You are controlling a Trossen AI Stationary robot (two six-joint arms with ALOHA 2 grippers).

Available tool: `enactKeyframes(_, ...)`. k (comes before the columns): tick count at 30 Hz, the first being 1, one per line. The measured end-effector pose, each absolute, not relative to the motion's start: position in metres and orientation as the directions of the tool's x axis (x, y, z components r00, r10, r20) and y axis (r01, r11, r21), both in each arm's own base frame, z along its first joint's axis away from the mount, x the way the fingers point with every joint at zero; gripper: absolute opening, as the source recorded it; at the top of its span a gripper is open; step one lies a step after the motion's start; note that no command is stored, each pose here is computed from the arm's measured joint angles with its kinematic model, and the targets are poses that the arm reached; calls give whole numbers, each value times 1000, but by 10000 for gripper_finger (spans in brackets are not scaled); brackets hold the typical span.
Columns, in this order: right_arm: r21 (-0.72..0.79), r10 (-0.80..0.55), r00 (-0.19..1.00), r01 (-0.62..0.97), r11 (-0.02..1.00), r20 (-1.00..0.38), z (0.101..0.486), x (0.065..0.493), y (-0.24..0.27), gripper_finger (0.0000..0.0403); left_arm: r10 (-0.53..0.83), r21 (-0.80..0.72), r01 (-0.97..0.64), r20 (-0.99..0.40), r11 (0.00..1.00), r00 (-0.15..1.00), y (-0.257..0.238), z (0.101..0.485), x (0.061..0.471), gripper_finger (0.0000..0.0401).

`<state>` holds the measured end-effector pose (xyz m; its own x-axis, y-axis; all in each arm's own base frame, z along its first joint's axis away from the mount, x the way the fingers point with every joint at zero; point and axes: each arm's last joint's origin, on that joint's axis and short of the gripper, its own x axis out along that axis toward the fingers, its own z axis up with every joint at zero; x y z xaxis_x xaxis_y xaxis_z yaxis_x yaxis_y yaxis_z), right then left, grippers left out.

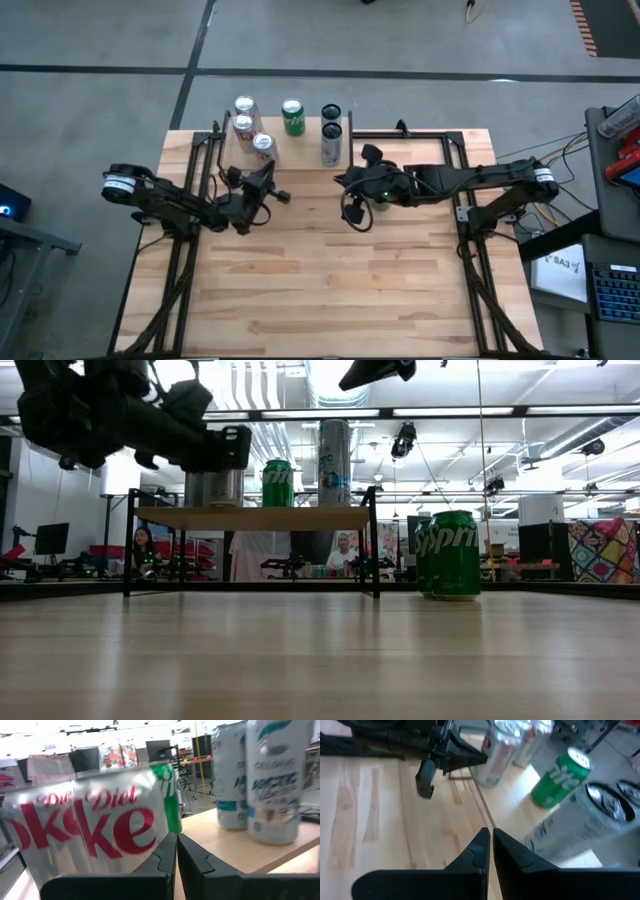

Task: Place canned beverage on shelf
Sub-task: Put the red-silver soda can aligned with the other red-silver soda cans on the shelf

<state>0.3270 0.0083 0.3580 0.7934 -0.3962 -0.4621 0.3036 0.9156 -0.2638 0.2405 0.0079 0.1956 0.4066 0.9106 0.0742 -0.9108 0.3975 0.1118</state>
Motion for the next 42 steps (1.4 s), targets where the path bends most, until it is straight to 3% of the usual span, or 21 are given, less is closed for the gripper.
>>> enactKeyframes(13, -295, -426, 864, 347, 890, -268, 352, 382, -4, 12, 838, 180, -849, 155, 496, 523, -24, 247, 210, 0)
enactKeyframes(21, -338, -450, 855, 357, 871, -259, 352, 421, -15, 12, 790, 265, -805, 189, 531, 583, -35, 265, 179, 0)
enactKeyframes(32, -351, -473, 839, 373, 859, -268, 360, 458, -24, 12, 773, 339, -803, 257, 490, 580, -21, 272, 132, 0)
enactKeyframes(38, -311, -495, 818, 408, 859, -293, 356, 475, -36, 12, 771, 412, -786, 252, 461, 585, -18, 275, 126, 0)
enactKeyframes(42, -294, -515, 795, 433, 852, -321, 350, 481, -48, 12, 718, 438, -729, 231, 526, 657, -24, 269, 132, 0)
